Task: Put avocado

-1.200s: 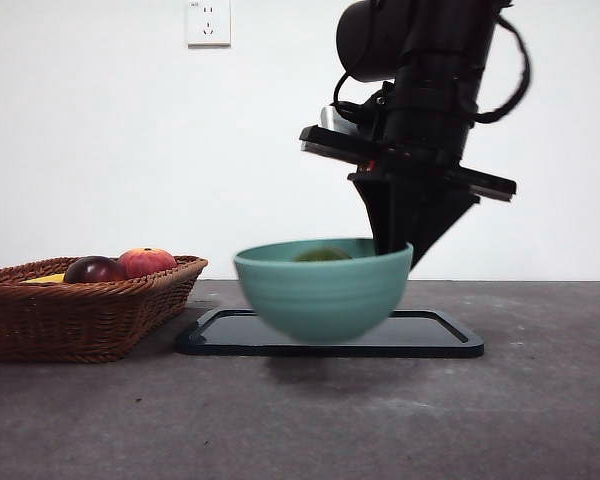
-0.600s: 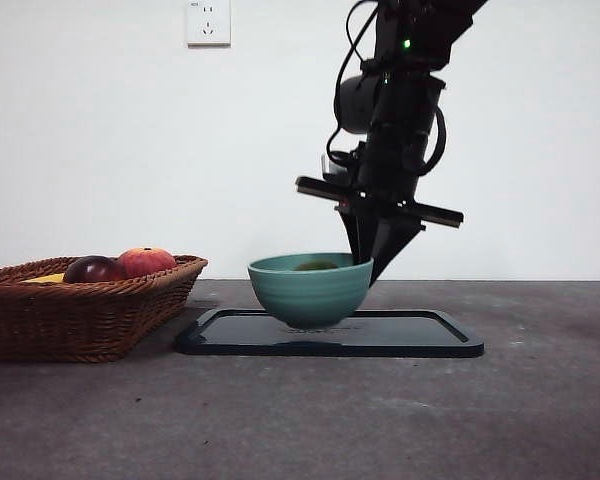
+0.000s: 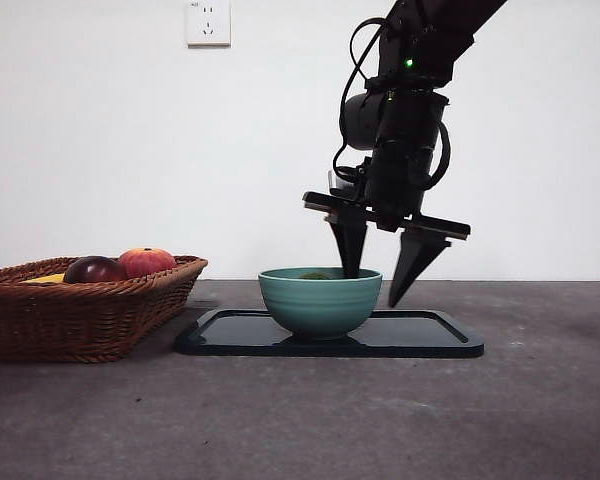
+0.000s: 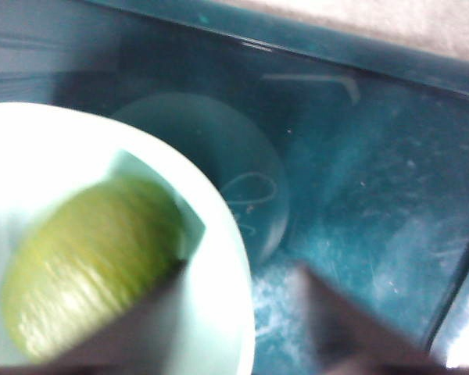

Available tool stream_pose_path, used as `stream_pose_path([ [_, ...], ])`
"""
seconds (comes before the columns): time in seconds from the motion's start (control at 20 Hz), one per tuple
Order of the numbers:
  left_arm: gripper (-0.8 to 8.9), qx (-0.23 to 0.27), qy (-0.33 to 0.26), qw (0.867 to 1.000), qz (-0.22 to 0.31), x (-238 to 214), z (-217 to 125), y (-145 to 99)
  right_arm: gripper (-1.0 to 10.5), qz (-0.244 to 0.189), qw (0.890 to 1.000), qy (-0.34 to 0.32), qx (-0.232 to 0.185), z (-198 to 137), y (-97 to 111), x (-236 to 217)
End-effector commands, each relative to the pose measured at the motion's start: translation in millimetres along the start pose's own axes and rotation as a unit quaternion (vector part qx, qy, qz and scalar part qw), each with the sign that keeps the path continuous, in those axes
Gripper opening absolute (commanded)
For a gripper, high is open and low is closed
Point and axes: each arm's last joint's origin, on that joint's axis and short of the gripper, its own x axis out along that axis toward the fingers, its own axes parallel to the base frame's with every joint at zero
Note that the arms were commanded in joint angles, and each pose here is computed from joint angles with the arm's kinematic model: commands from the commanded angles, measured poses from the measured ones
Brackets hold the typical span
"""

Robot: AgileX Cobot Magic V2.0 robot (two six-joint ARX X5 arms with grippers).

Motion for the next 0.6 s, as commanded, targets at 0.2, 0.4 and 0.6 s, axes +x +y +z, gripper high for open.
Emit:
stream_pose_path([
  [0.2,5.31,0.003,-0.008,1.000,0.000,-1.3,2.5,-0.2,4.6,-0.035,0.999,-0.030,0.004,16.4,3.4,-36.9],
  [0.4,5.31,0.003,-0.008,1.000,0.000,-1.3,2.6,-0.2,5.9,-0.064,0.996,-0.055,-0.026,15.3,14.1,-82.7],
  [0.6,5.31,0.003,-0.008,1.000,0.000,-1.3,2.6,-0.2,5.9,-0.089,0.992,-0.071,-0.055,-9.0,27.7,-123.0],
])
